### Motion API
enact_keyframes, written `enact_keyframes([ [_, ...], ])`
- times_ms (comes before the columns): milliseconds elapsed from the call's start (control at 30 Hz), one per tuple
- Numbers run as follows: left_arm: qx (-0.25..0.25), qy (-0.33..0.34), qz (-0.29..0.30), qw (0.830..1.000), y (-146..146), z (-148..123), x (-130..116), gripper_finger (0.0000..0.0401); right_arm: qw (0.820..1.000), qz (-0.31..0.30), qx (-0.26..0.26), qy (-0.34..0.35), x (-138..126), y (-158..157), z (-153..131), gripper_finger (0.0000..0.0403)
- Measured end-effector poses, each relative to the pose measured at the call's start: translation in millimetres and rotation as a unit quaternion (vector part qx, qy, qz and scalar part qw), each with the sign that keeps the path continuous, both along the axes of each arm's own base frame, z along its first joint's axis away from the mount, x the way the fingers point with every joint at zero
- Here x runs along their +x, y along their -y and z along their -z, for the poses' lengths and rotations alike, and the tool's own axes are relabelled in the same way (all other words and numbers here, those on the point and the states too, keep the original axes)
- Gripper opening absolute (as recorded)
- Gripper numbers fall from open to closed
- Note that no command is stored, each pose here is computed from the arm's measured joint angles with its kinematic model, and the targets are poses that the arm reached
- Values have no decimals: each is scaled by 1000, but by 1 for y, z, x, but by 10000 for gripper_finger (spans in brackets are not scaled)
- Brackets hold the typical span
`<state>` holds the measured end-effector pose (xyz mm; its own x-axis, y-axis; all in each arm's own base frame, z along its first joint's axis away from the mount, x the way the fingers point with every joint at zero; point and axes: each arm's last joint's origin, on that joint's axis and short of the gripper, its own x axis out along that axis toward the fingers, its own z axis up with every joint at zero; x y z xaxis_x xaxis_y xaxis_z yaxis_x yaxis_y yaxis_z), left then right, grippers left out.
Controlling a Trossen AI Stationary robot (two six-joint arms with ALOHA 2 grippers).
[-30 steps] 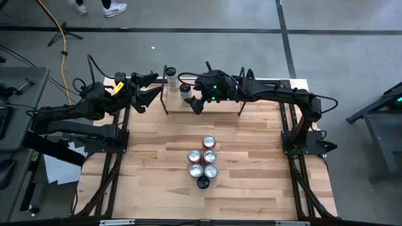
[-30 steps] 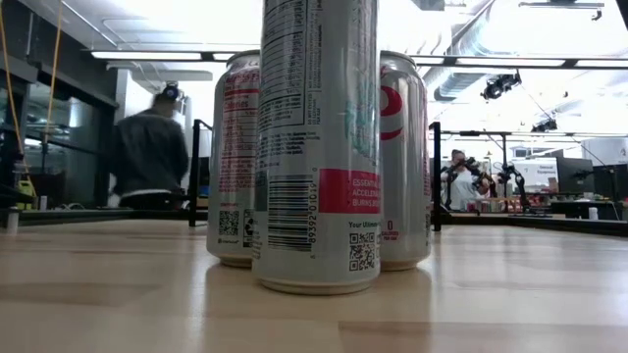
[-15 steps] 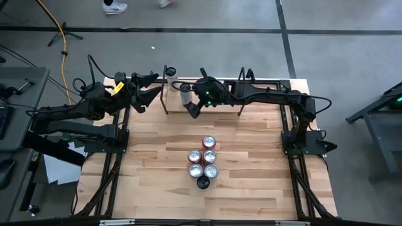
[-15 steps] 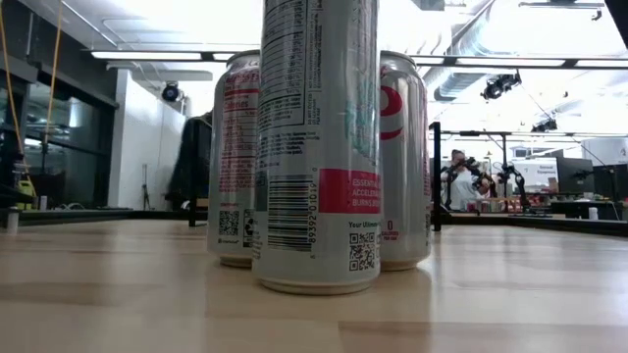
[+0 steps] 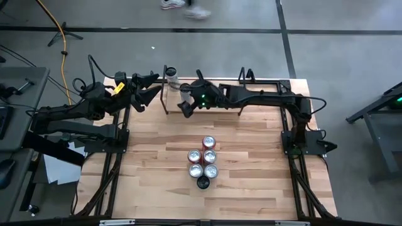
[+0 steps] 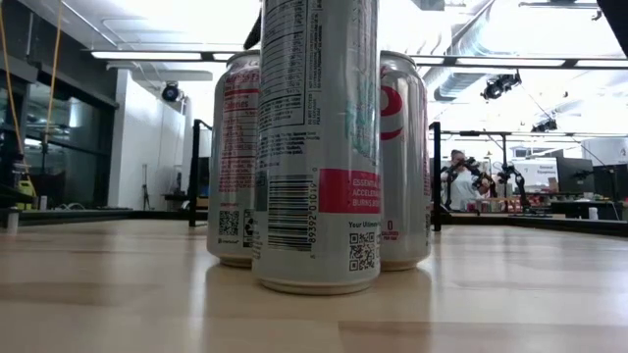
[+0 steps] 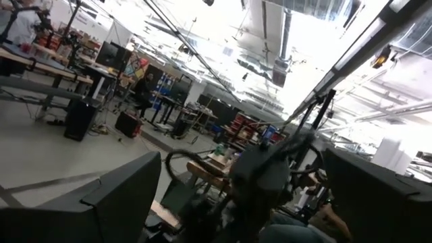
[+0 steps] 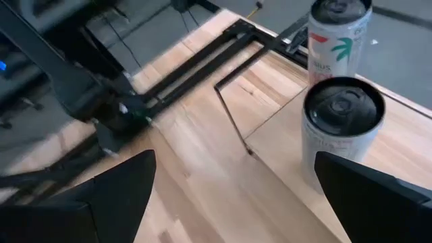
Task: Place canned beverage on shelf
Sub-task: Put the top white soda can aligned with the other white soda can on the shelf
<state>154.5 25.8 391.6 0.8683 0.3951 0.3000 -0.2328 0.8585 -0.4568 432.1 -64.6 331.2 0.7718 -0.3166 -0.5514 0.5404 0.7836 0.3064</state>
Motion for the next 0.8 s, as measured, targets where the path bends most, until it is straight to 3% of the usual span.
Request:
enact_keyframes([
  [300,-7,1,3,1000,0,1,0,372,983,146,-100,-51,23,-4,46,391],
  [633,-8,1,4,1000,0,1,0,372,959,223,-171,-35,45,-2,77,391],
  [800,-8,1,5,1000,0,1,0,372,963,196,-182,-22,56,1,86,391],
])
